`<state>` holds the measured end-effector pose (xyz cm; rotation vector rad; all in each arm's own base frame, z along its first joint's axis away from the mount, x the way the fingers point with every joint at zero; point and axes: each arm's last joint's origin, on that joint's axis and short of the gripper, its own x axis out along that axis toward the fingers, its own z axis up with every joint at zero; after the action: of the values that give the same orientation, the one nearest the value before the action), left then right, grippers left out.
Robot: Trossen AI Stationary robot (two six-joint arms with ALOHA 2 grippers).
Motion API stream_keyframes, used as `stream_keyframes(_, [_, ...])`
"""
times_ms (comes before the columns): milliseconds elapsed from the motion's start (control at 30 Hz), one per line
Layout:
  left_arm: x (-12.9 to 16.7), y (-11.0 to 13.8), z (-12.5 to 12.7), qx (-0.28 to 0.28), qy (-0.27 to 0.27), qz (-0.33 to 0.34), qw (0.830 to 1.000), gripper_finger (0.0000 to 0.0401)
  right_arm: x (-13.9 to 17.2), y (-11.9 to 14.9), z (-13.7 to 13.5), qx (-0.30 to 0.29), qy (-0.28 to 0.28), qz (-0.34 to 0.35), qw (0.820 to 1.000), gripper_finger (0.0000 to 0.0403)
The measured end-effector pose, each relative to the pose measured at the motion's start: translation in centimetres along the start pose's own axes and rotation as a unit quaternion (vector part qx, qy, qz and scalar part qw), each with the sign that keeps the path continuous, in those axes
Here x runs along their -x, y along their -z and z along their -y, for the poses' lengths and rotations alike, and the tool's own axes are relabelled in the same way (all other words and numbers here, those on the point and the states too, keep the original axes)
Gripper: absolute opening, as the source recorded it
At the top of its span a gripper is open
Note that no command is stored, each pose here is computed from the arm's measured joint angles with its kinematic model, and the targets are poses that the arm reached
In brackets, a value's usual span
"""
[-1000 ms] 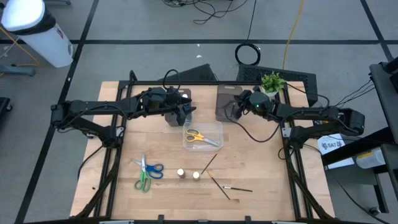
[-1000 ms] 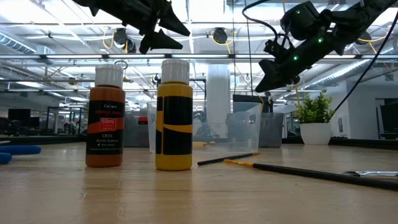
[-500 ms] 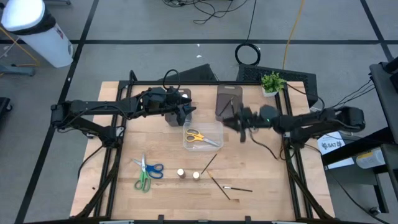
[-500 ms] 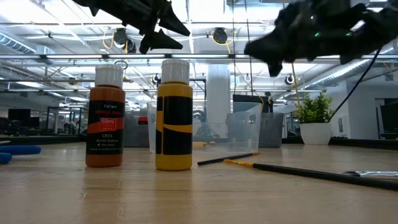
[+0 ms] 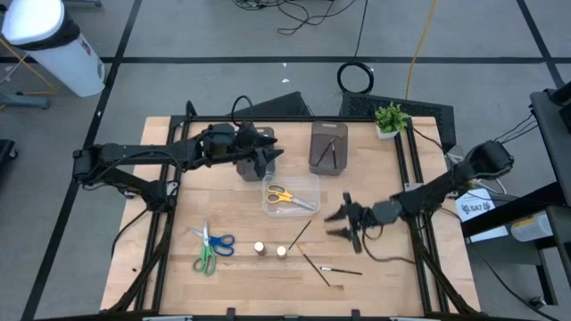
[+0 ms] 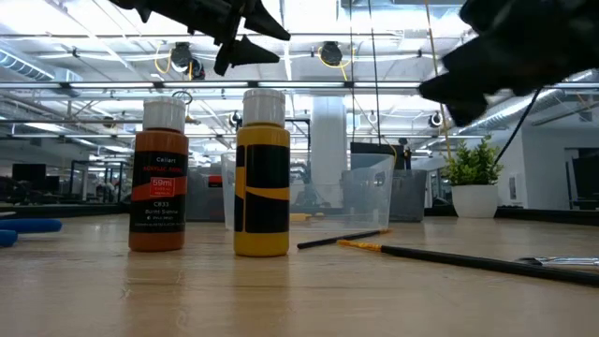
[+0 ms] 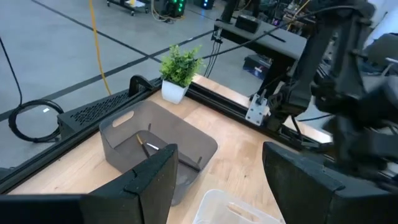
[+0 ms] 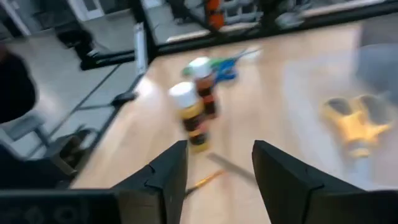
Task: Pick & Place Paint Supplies
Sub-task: Put the black and silver brush into the right black bin
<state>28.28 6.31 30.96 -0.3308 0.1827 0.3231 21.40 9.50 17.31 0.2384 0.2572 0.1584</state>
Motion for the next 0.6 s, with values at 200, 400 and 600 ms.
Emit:
stream_keyframes(200, [0.0, 0.1, 0.0, -0.002, -0.002, -0.005, 1.0, 0.0244, -3.7, 0.5, -6.3, 0.032, -0.018, -0.071, 0.997, 0.0157])
stream_keyframes(400, [0.0, 0.1, 0.0, -0.001, -0.002, -0.004, 1.0, 0.0244, -7.8, 1.9, -8.9, 0.086, 0.06, -0.254, 0.961, 0.0163])
stream_keyframes(600, [0.0, 0.1, 0.1, 0.004, 0.0, -0.005, 1.0, 0.0244, -9.5, 3.4, -9.7, 0.086, 0.06, -0.366, 0.925, 0.016])
